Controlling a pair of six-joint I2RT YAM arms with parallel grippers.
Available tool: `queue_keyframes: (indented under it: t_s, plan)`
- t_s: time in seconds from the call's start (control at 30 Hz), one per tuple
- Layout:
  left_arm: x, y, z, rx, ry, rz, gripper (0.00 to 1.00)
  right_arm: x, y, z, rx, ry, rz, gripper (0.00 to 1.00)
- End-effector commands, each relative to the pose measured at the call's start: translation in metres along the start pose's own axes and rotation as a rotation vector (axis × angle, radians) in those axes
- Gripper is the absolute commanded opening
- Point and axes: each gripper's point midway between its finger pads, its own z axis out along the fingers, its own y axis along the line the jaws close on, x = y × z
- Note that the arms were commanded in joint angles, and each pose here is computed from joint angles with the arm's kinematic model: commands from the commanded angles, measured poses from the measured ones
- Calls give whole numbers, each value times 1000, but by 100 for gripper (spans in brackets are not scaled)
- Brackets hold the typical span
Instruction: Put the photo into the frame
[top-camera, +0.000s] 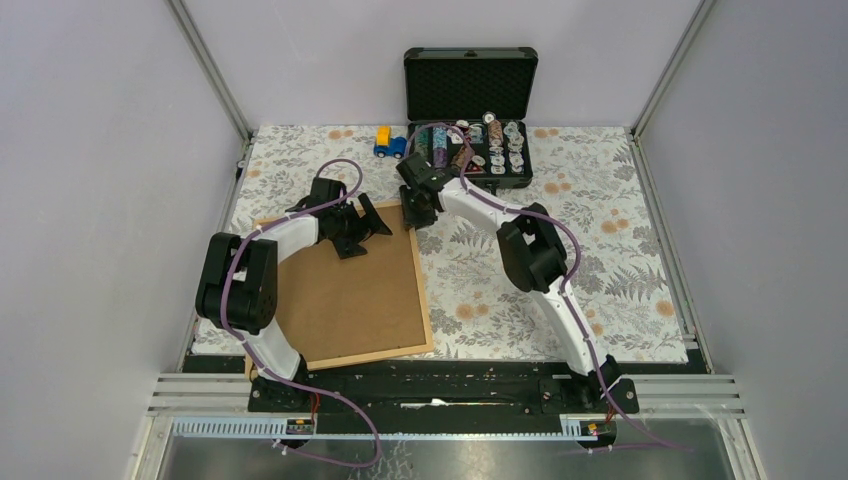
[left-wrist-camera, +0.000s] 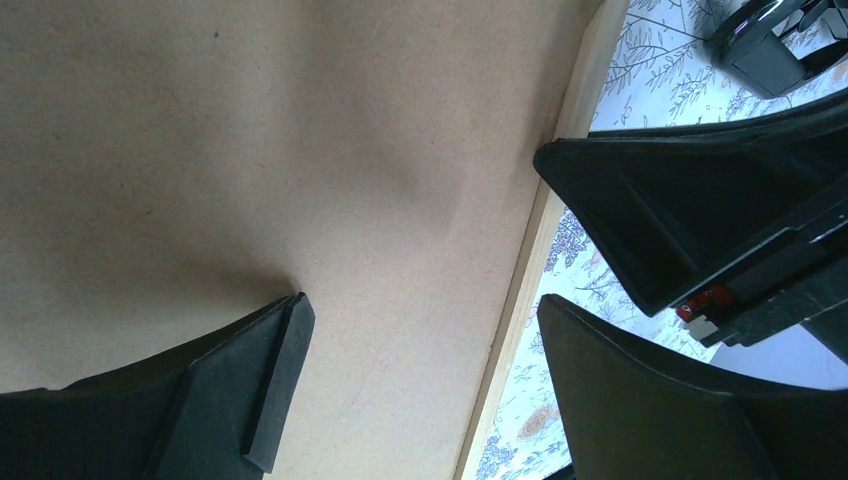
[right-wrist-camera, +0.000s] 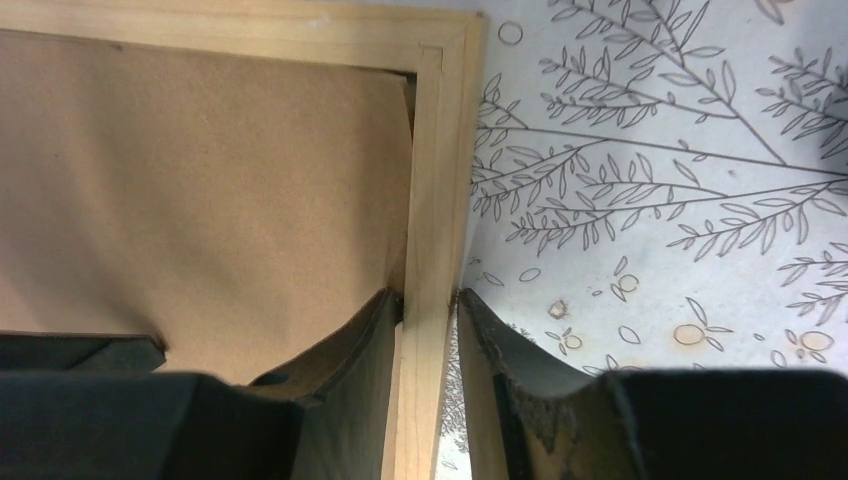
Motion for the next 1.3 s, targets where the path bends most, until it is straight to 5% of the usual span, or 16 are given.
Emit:
queue_keyframes:
  t_s: [0.0, 0.23, 0.37, 0.43, 0.53, 0.6, 0.77, 0.9, 1.13, 1.17, 1.27]
  plan:
    - [19, 63, 20, -222, 37, -6, 95, 102, -37, 45, 181, 262, -44, 36]
    - [17, 62, 17, -225, 36, -1, 95, 111, -32, 50, 192, 267, -22, 39]
    - [14, 54, 11, -210, 31, 23, 95, 74, 21, 15, -149, 313, 56, 53]
    - [10, 50, 7, -203, 23, 40, 96, 40, 29, -13, -255, 244, 113, 58]
    - [6, 46, 2, -198, 8, 53, 96, 4, 18, -45, -199, 94, 59, 74]
    - [6, 45, 1, -197, 6, 56, 96, 2, 7, -49, -144, 79, 35, 74]
    - [5, 39, -1, -175, 18, 80, 97, 18, -11, -39, -73, 121, 6, 60]
    - [-6, 17, -16, -121, -11, 153, 99, 36, -6, -29, -67, 156, -37, 59]
    - [-24, -18, -67, -72, -112, 190, 99, 70, -29, -11, 264, 129, -102, 49]
    - [-24, -21, -74, -70, -121, 191, 99, 75, -30, -9, 278, 132, -84, 44]
    - [-21, -26, -93, -59, -151, 188, 99, 83, -31, -7, 285, 125, 28, 7]
